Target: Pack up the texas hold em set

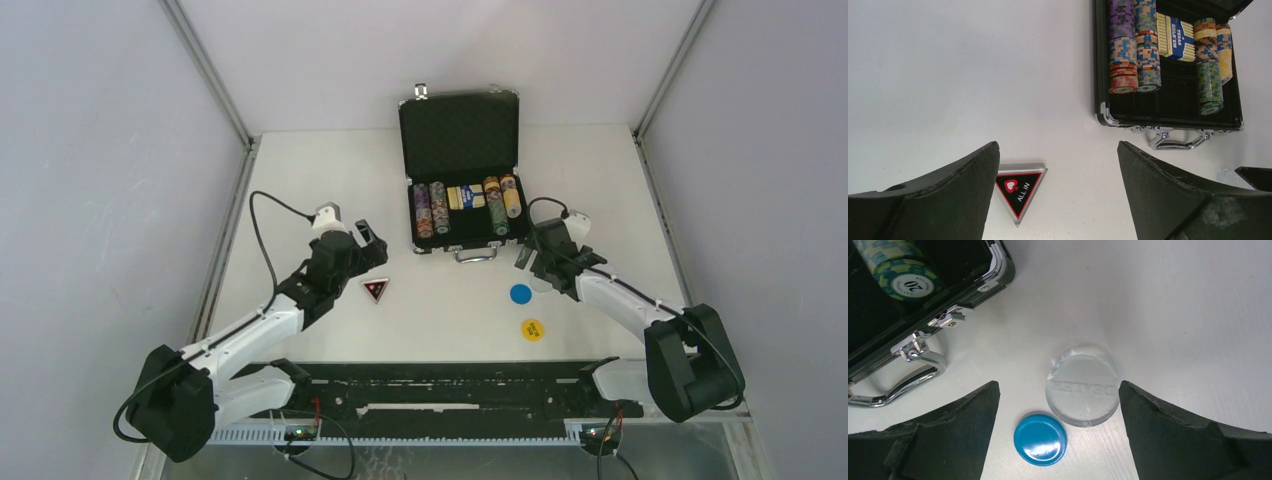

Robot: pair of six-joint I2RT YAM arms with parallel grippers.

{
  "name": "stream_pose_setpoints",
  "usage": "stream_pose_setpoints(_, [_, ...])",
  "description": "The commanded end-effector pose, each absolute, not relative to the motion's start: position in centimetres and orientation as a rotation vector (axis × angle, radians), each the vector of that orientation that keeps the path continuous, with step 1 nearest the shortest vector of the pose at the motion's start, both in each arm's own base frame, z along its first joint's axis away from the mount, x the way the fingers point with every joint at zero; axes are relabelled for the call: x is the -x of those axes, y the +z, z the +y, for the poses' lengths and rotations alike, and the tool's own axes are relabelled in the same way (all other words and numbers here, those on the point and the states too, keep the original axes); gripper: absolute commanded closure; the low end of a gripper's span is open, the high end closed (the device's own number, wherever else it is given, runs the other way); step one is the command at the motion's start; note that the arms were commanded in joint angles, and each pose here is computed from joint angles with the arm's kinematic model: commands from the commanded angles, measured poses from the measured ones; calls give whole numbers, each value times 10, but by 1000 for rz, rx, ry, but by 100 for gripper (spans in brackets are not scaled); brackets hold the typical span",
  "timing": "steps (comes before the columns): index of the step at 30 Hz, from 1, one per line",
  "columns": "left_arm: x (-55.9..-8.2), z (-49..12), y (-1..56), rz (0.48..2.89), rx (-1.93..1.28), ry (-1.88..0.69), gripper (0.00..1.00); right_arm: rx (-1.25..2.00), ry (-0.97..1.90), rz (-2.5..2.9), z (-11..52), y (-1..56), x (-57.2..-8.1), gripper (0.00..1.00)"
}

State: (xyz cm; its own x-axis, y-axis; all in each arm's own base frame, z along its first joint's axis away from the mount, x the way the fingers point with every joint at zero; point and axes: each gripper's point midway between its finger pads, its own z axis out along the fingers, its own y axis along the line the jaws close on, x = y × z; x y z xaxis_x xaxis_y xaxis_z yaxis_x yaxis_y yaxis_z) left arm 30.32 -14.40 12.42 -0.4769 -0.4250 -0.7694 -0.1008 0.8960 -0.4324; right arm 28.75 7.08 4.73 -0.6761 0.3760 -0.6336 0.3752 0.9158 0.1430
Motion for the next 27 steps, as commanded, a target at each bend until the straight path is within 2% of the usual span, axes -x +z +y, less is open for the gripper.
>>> stream_pose_setpoints(1, [-307,-150,130,2026,381,-457,8,-593,31,2376,72,46,-293,4])
stream_pose_setpoints(8, [-307,-151,128,2038,375,-452,8,-615,29,2457,76,23,-286,7])
stream_pose_setpoints(11, [-306,-152,127,2042,371,-456,8,-630,22,2466,75,18,-282,16])
stream_pose_setpoints(18, [-306,-157,126,2056,360,-478,8,-595,35,2500,77,16,-275,17])
stream_pose_setpoints(27, [-305,-161,125,2070,352,-498,8,-612,12,2449,67,29,-262,1])
